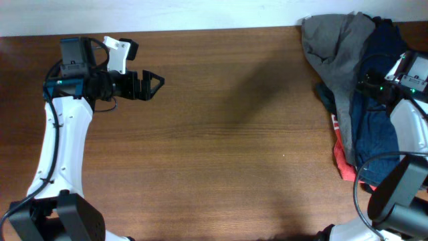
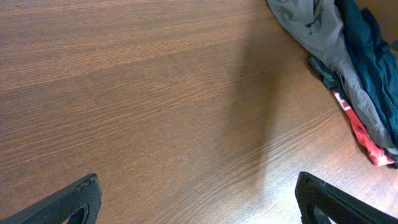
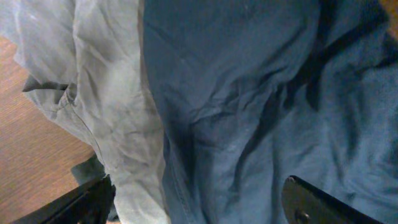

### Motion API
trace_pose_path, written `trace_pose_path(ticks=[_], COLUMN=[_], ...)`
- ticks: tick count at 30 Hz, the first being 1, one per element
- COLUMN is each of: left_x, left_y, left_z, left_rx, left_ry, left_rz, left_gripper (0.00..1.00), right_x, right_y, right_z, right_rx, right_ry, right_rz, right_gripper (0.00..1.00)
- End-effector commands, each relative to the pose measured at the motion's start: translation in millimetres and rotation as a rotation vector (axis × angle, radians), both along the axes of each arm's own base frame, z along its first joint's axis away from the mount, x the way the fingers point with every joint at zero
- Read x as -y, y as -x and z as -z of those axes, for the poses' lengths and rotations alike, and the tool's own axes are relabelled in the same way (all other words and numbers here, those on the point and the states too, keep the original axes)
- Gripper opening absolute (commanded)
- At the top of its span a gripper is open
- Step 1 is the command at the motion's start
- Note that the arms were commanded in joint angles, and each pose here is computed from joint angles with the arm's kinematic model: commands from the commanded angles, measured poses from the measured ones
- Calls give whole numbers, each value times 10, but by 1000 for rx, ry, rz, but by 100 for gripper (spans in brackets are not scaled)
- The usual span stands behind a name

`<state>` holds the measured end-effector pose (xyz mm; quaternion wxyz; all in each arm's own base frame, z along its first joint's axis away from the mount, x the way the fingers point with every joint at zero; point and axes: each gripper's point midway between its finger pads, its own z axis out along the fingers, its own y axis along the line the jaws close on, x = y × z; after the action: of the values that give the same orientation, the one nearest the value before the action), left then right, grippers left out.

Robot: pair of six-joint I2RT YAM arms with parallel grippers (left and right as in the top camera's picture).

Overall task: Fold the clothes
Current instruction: 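Grasp the navy shorts in the pile with the right gripper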

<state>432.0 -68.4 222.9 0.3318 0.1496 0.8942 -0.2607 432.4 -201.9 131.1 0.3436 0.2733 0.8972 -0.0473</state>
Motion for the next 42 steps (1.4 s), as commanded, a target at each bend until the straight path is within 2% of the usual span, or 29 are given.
trace_pose_path(ticks=[1,5,9,18,21,25,27,28,31,35,42], left_x=[105,182,254,297,324,324,324,323,319,309,293], left_y=[-30,-33,-41,-58,-59,-66,-66,-68,-80,-90,-137], left_z=[-63,-60,-65,5,1,-3,-4,-5,-10,-10,-37], left_rx=[17,24,35,33,37,41,41,42,48,51,74], left_ry=[16,5,-6,-78,-80,-80,-80,-81,-83,-89,-97], left_rz=[30,44,57,42,47,47,47,46,44,40,31], left_gripper=[99,99,99,99,99,99,99,99,99,99,99], right_x=[43,46,63,83,88,85,85,88,137,174,90], right_y=[-59,-82,-121,-208,-217,-210,-206,-209,-233,-287,-332], right_z=[100,302,447,605,710,859,882,879,799,518,-555], right_rx=[-10,-40,-52,-45,-58,-81,-86,-85,-69,-35,80], right_ry=[-4,-21,-28,-35,-41,-52,-54,-52,-33,-11,4], right_rz=[11,9,9,4,5,5,6,6,17,21,-14], right_gripper=[87,82,72,66,54,45,33,24,4,4,4])
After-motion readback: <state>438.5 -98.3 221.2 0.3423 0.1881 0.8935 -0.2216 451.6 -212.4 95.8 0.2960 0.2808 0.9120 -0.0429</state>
